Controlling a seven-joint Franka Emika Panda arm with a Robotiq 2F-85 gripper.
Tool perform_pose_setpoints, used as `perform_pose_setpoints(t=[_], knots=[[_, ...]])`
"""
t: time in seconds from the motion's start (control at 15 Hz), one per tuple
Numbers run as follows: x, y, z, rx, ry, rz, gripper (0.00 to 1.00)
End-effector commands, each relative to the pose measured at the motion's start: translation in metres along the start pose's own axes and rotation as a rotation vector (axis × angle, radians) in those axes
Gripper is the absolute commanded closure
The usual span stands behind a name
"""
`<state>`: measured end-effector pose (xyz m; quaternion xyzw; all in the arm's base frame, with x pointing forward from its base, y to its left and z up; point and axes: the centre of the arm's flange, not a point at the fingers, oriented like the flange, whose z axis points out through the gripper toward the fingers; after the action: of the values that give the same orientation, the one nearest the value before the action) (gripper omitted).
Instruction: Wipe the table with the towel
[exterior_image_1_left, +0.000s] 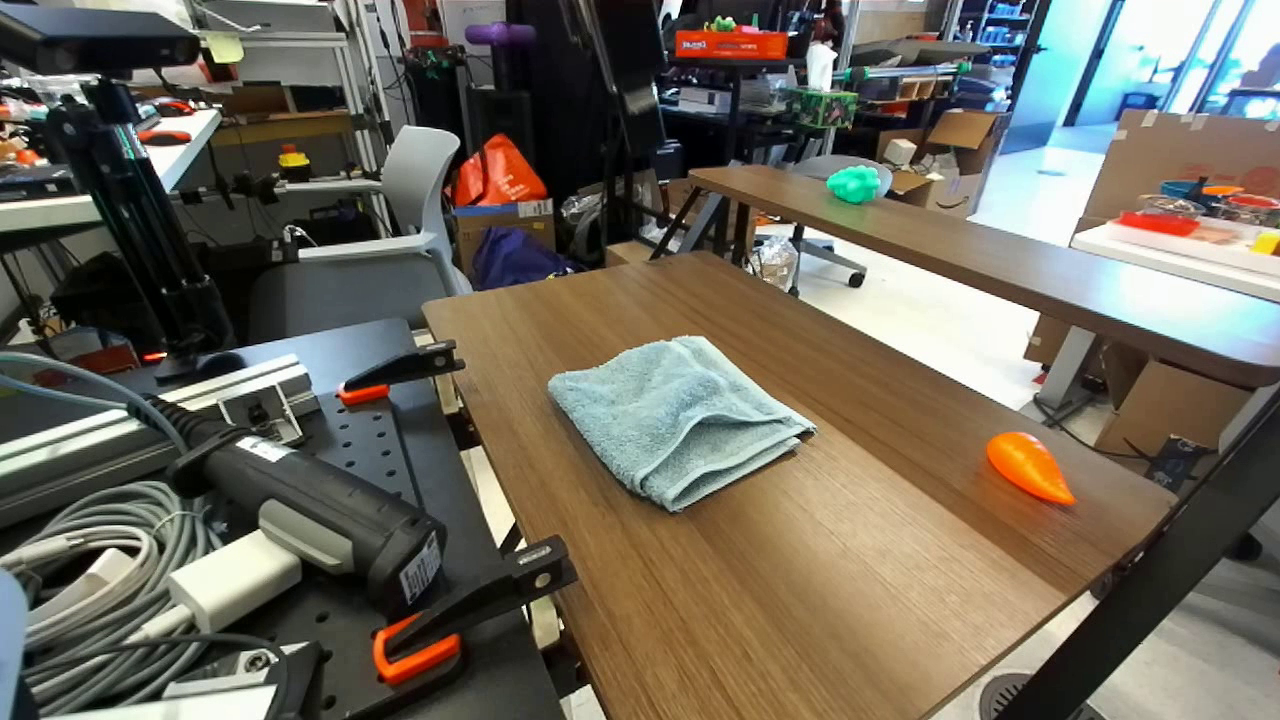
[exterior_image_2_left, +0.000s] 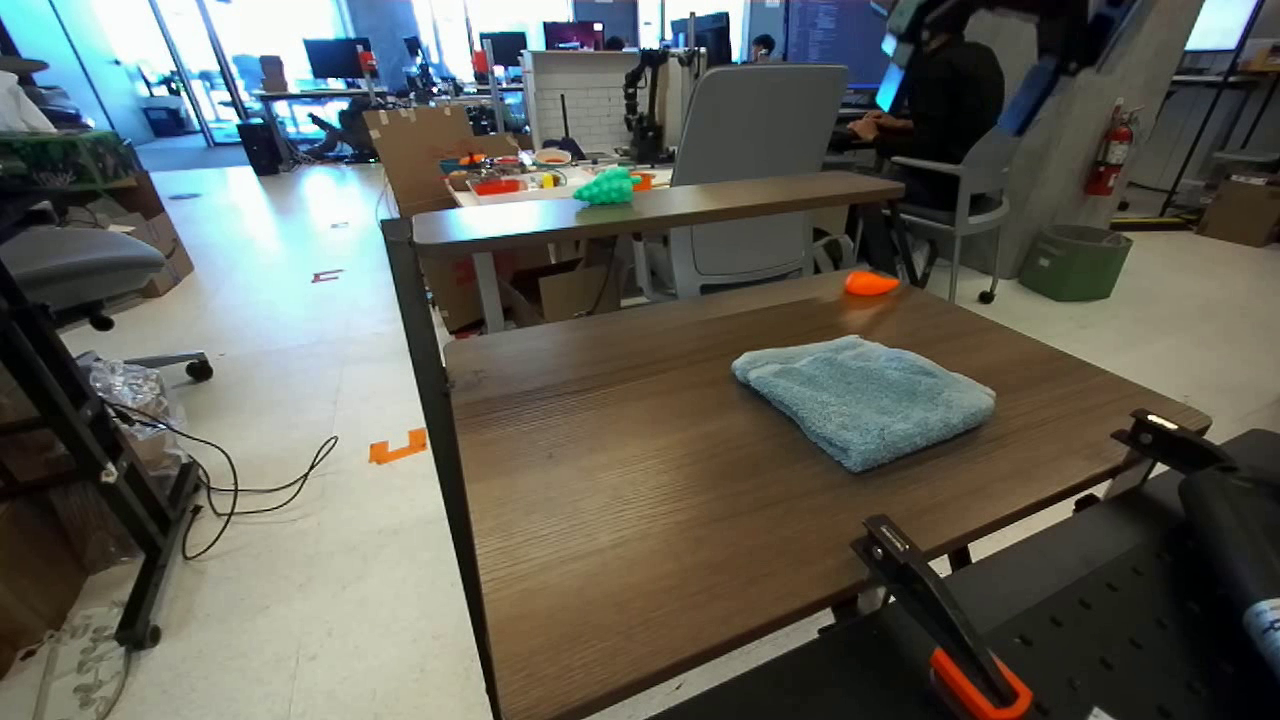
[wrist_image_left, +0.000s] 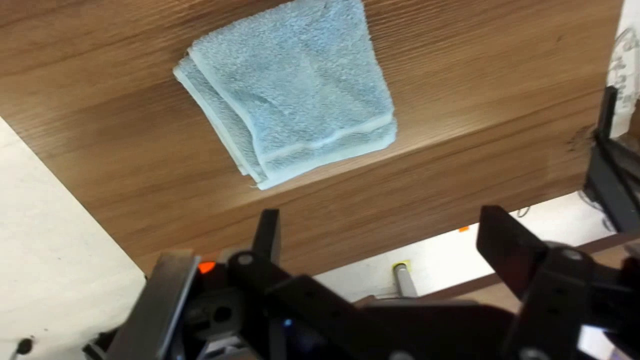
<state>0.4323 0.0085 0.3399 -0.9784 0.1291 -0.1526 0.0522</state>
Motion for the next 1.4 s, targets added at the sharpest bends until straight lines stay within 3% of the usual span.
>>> perform_pose_setpoints(t=[0.0, 0.13, 0.2, 0.47, 0.8, 1.07, 1.33], knots=[[0.037, 0.045, 0.047, -0.052, -0.062, 0.146, 0.0], [0.04, 0.063, 0.059, -0.087, -0.127, 0.158, 0.0], [0.021, 0.06, 0.048, -0.063, -0.085, 0.138, 0.0], [0.03, 0.07, 0.063, -0.08, -0.118, 0.155, 0.0], [0.018, 0.034, 0.095, -0.063, -0.226, 0.082, 0.0], [0.009, 0.003, 0.135, -0.091, -0.278, 0.104, 0.0], [0.009, -0.001, 0.167, -0.115, -0.332, 0.147, 0.0]])
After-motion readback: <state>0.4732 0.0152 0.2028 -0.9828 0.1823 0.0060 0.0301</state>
